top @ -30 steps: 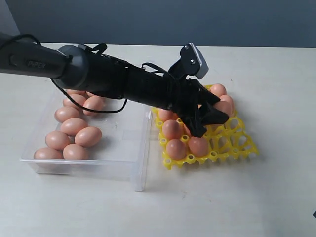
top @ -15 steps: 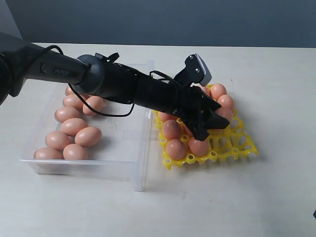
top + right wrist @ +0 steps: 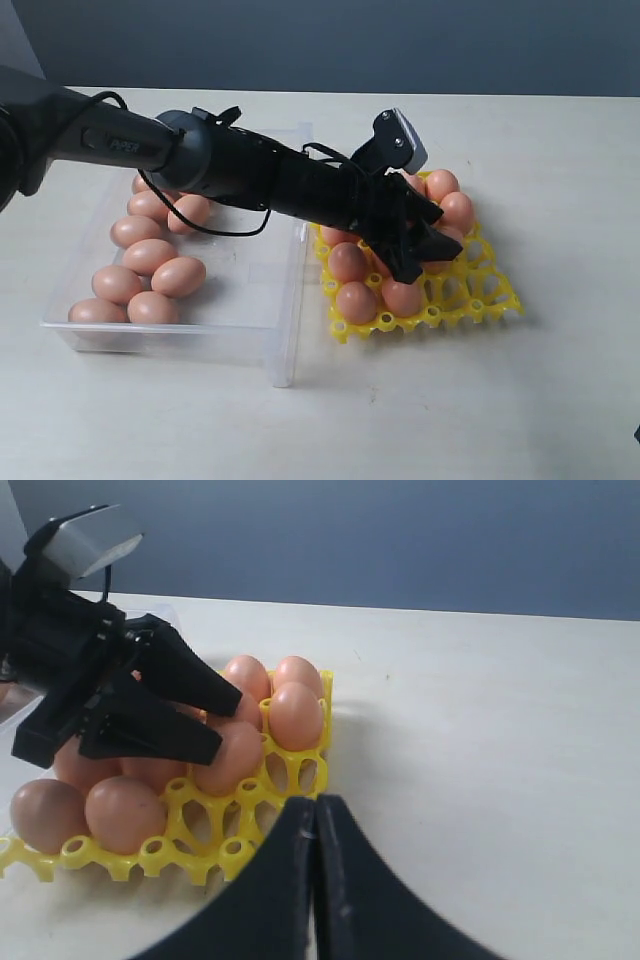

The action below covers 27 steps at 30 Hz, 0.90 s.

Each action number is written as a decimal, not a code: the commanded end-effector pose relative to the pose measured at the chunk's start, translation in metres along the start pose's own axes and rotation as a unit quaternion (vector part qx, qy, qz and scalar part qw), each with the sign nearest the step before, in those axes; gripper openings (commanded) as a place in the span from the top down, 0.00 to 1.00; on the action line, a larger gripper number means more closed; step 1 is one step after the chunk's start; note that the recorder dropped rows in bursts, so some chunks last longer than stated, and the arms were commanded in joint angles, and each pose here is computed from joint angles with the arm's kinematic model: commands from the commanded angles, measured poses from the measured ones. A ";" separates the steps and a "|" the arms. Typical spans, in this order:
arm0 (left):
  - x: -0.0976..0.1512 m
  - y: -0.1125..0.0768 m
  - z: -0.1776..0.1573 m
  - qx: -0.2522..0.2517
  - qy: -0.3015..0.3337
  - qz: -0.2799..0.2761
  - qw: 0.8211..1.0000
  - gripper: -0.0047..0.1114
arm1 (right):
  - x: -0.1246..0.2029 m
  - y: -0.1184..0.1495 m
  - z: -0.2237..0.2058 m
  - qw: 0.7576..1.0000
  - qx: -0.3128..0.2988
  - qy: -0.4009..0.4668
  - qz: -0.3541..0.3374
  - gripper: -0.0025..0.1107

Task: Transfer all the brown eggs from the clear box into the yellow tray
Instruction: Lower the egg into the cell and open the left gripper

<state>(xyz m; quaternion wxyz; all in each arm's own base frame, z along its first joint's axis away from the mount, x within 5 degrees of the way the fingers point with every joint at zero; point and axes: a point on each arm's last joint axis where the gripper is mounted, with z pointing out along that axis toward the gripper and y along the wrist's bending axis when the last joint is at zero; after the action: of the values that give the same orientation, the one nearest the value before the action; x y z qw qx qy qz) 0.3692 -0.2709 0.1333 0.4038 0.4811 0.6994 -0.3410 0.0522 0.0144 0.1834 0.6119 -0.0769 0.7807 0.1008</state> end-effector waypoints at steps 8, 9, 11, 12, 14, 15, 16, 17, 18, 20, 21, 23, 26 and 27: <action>-0.018 -0.007 -0.006 0.018 -0.032 0.015 0.999 0.38 | -0.002 0.000 0.000 1.000 -0.001 -0.008 -0.001 0.97; -0.023 -0.008 -0.008 0.020 -0.037 0.008 0.999 0.41 | -0.002 0.000 0.000 1.000 -0.001 -0.008 -0.001 0.97; -0.033 -0.011 -0.013 0.015 -0.043 -0.019 0.999 0.53 | -0.002 0.000 0.000 1.000 -0.001 -0.008 -0.001 0.97; -0.039 -0.012 -0.016 0.008 -0.045 -0.032 0.998 0.62 | -0.002 0.000 0.000 1.000 -0.001 -0.008 -0.001 0.97; -0.049 -0.013 -0.021 -0.012 -0.046 -0.063 0.997 0.87 | -0.002 0.000 0.000 1.000 -0.001 -0.008 -0.001 0.97; -0.053 -0.013 -0.023 -0.021 -0.045 -0.067 0.996 0.96 | -0.002 0.000 0.000 1.000 -0.001 -0.008 -0.001 0.97; -0.057 -0.014 -0.024 -0.031 -0.046 -0.080 0.995 0.95 | -0.002 0.000 0.000 1.000 -0.001 -0.008 -0.001 0.97; -0.060 -0.016 -0.024 -0.038 -0.037 -0.082 0.995 0.96 | -0.002 0.000 0.000 1.000 -0.001 -0.008 -0.001 0.97; -0.063 -0.017 -0.023 -0.047 -0.021 -0.086 0.995 0.96 | -0.002 0.000 0.000 1.000 -0.001 -0.008 -0.001 0.97; -0.069 -0.017 -0.022 -0.063 0.015 -0.101 0.993 0.96 | -0.002 0.000 0.000 1.000 -0.001 -0.008 -0.001 0.97; -0.071 -0.017 -0.022 -0.069 0.040 -0.109 0.991 0.96 | -0.002 0.000 0.000 1.000 -0.001 -0.008 -0.001 0.97; -0.076 -0.013 -0.026 -0.086 0.086 -0.120 0.985 0.96 | -0.002 0.000 0.000 1.000 -0.001 -0.008 -0.001 0.97; -0.081 -0.005 -0.039 -0.121 0.172 -0.096 0.973 0.96 | -0.002 0.000 0.000 1.000 -0.001 -0.008 -0.001 0.97; -0.082 -0.002 -0.045 -0.135 0.194 -0.085 0.968 0.96 | -0.002 0.000 0.000 1.000 -0.001 -0.008 -0.001 0.97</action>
<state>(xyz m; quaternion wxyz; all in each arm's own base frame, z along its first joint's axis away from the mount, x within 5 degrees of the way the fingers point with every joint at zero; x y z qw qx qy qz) 0.3699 -0.2792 0.2138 0.3156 0.4100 0.8185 -0.2499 0.0522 0.0144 0.1834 0.6119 -0.0769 0.7807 0.1008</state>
